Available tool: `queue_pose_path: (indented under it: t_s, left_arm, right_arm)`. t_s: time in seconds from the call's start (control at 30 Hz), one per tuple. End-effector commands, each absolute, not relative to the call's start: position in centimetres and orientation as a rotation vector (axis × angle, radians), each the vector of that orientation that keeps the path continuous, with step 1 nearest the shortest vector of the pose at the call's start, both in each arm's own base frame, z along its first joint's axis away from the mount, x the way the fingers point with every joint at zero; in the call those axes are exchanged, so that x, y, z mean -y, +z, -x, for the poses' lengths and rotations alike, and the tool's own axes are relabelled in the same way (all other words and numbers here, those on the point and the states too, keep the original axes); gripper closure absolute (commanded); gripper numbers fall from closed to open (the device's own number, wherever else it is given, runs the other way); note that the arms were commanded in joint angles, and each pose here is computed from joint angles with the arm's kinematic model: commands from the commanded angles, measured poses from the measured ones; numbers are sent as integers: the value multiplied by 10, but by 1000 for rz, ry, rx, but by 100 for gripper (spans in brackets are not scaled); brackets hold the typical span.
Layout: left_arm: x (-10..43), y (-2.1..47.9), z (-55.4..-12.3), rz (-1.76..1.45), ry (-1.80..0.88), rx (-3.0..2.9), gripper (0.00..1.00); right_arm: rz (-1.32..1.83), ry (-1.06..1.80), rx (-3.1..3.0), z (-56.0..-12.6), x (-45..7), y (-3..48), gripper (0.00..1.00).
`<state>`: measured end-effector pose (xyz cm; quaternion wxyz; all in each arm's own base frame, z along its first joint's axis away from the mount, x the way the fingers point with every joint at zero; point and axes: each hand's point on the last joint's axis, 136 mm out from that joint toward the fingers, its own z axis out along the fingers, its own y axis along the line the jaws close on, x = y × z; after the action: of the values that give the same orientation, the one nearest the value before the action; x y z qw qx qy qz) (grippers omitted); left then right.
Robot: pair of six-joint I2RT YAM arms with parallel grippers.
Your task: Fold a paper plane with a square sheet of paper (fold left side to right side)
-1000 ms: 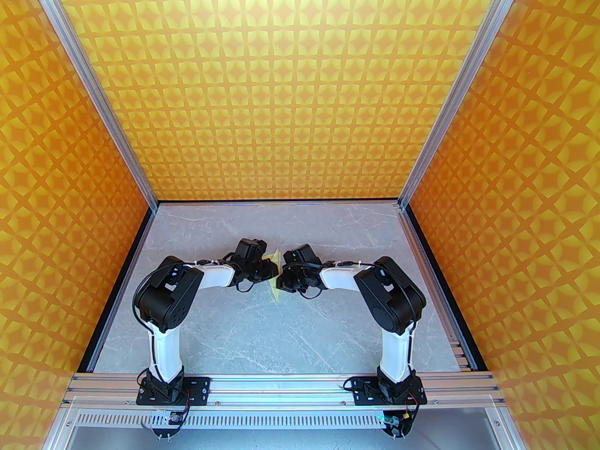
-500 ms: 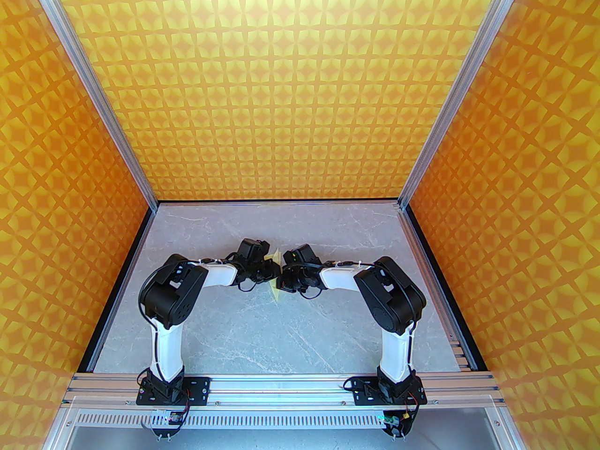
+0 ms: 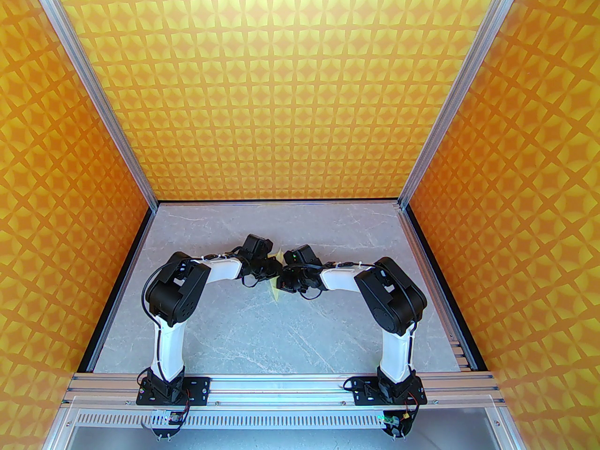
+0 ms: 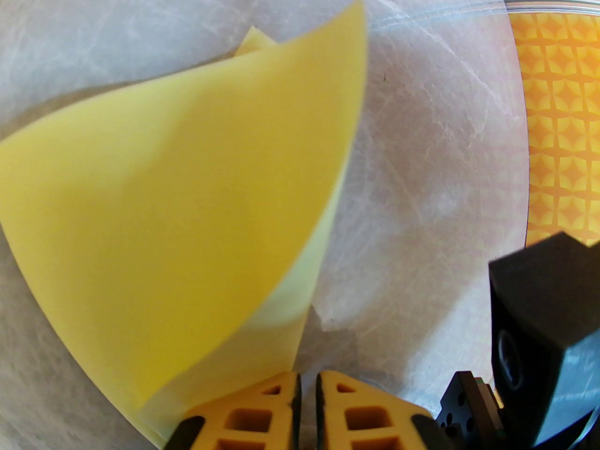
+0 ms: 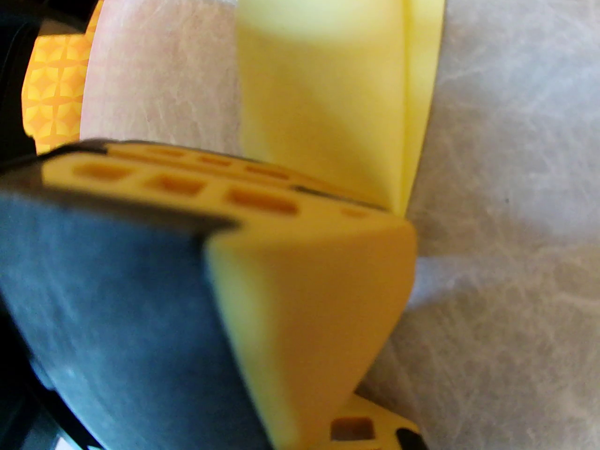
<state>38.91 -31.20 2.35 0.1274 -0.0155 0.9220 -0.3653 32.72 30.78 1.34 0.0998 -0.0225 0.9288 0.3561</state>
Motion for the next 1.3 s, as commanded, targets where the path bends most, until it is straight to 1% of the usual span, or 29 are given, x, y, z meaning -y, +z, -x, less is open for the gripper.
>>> queue_pose_path:
  t_s: [0.0, 0.6, 0.73, 1.0, 1.27]
  left_arm:
    - [296, 9, -416, 58, -926, -2667, 86]
    - [292, 6, -465, 72, -900, -2644, 84]
    - [288, -1, -474, 83, -890, -2651, 84]
    - [288, 1, -506, 89, -885, -2619, 83]
    - [274, -10, -533, 140, -870, -2610, 83]
  right_arm:
    - [-18, 739, -3059, -273, -260, -51, 100]
    - [0, 739, -3088, -262, -262, -55, 100]
    - [2, 743, -3089, -260, -262, -55, 100]
    - [3, 750, -3099, -257, -264, -57, 100]
    - [2, 750, -3099, -256, -262, -55, 100]
